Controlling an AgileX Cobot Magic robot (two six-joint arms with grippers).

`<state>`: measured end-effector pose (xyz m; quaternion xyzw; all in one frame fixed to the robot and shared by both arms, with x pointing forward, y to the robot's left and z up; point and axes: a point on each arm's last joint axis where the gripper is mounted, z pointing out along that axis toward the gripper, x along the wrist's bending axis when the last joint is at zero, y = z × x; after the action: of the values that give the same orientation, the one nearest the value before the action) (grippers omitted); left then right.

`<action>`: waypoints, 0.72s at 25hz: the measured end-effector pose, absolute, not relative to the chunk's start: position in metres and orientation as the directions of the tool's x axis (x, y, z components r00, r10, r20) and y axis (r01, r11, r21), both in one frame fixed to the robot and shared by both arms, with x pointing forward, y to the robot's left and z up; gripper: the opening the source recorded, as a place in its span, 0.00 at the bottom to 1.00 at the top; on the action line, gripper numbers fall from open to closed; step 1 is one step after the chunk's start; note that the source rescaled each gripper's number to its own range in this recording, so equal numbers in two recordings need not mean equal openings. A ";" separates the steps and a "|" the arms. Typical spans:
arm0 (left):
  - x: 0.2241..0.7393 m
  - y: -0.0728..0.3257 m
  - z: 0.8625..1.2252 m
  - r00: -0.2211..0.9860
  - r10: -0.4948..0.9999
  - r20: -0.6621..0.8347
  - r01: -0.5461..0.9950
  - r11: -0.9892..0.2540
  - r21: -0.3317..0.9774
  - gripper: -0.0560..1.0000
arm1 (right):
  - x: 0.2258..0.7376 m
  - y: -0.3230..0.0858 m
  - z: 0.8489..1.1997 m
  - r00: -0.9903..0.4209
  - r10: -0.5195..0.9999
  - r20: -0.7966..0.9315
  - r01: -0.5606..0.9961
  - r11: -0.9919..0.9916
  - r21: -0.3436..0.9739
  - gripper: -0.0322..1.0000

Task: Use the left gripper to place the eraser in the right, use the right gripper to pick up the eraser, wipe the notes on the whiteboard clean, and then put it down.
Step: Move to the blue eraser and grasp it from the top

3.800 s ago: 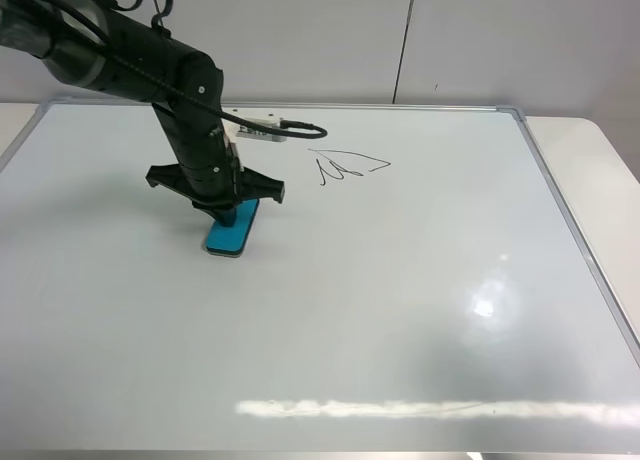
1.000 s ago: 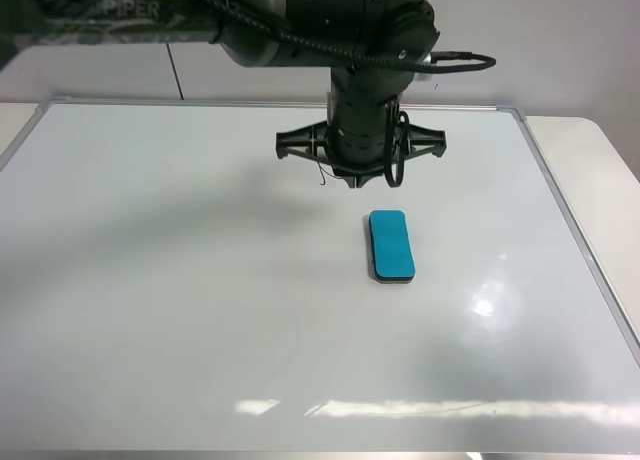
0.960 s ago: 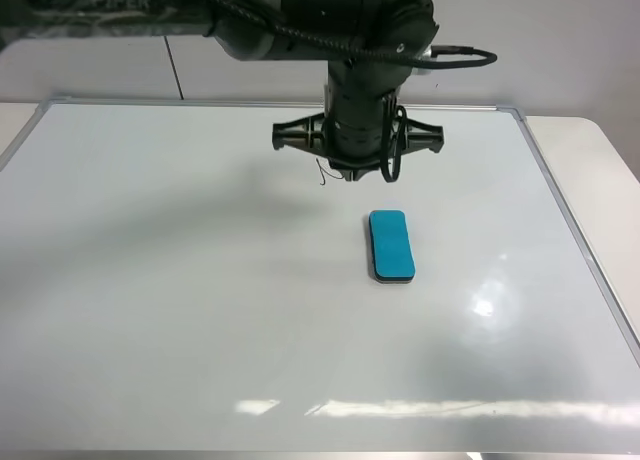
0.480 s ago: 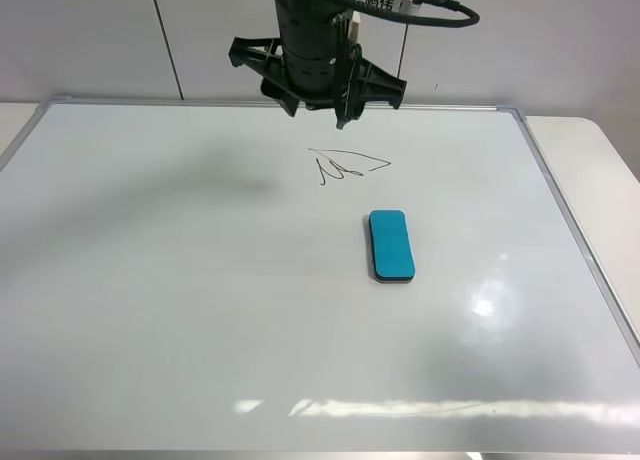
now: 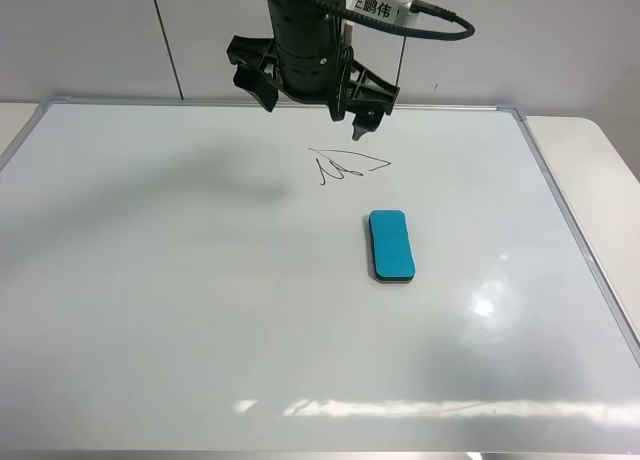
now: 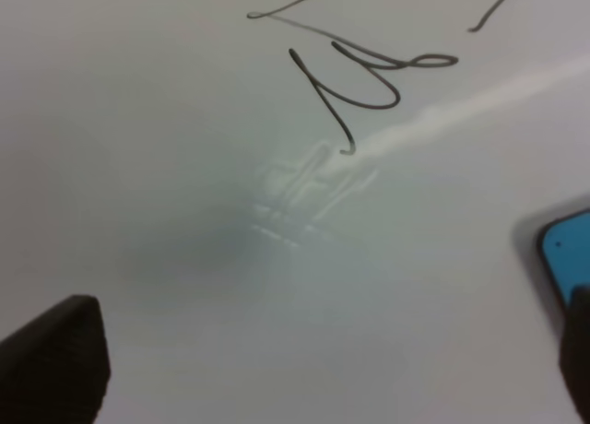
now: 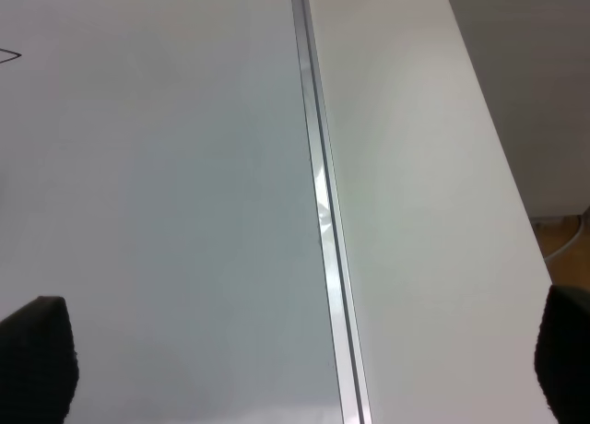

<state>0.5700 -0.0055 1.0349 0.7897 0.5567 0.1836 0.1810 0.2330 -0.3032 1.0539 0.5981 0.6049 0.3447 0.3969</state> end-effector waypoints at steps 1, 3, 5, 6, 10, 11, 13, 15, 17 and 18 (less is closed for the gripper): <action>0.570 -0.004 1.035 0.312 0.947 0.070 0.823 -0.307 0.479 1.00 | 0.233 -0.303 1.054 0.030 0.997 -0.068 0.450 0.047 0.892 1.00; 0.574 0.005 1.039 0.323 0.946 0.019 0.843 -0.297 0.449 1.00 | 0.233 -0.303 1.054 0.030 0.997 -0.068 0.450 0.047 0.892 1.00; 0.576 0.012 1.044 0.331 0.943 -0.033 0.856 -0.285 0.432 1.00 | 0.233 -0.303 1.054 0.030 0.997 -0.068 0.450 0.047 0.892 1.00; 0.578 0.019 1.048 0.340 0.938 -0.072 0.863 -0.280 0.421 1.00 | 0.233 -0.303 1.054 0.030 0.997 -0.068 0.450 0.047 0.892 1.00; 0.588 0.057 1.085 0.392 0.894 -0.215 0.854 -0.267 0.447 1.00 | 0.233 -0.303 1.054 0.030 0.997 -0.068 0.450 0.047 0.892 1.00; 0.590 0.069 1.094 0.403 0.886 -0.228 0.846 -0.265 0.463 1.00 | 0.233 -0.303 1.054 0.030 0.997 -0.068 0.450 0.047 0.892 1.00; 0.589 0.092 1.116 0.415 0.876 -0.244 0.831 -0.256 0.493 1.00 | 0.233 -0.303 1.054 0.030 0.997 -0.068 0.450 0.047 0.892 1.00; 0.588 0.121 1.136 0.412 0.883 -0.227 0.818 -0.248 0.520 1.00 | 0.233 -0.303 1.054 0.030 0.997 -0.068 0.450 0.047 0.892 1.00; 0.580 0.150 1.158 0.401 0.894 -0.201 0.805 -0.238 0.544 1.00 | 0.233 -0.303 1.054 0.030 0.997 -0.068 0.450 0.047 0.892 1.00; 0.577 0.166 1.167 0.391 0.902 -0.182 0.797 -0.232 0.558 1.00 | 0.233 -0.303 1.054 0.030 0.997 -0.068 0.450 0.047 0.892 1.00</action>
<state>0.5774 0.1659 1.1675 0.7798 0.5447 0.0893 0.2953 0.2330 -0.3032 1.0539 0.5981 0.6049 0.3447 0.3969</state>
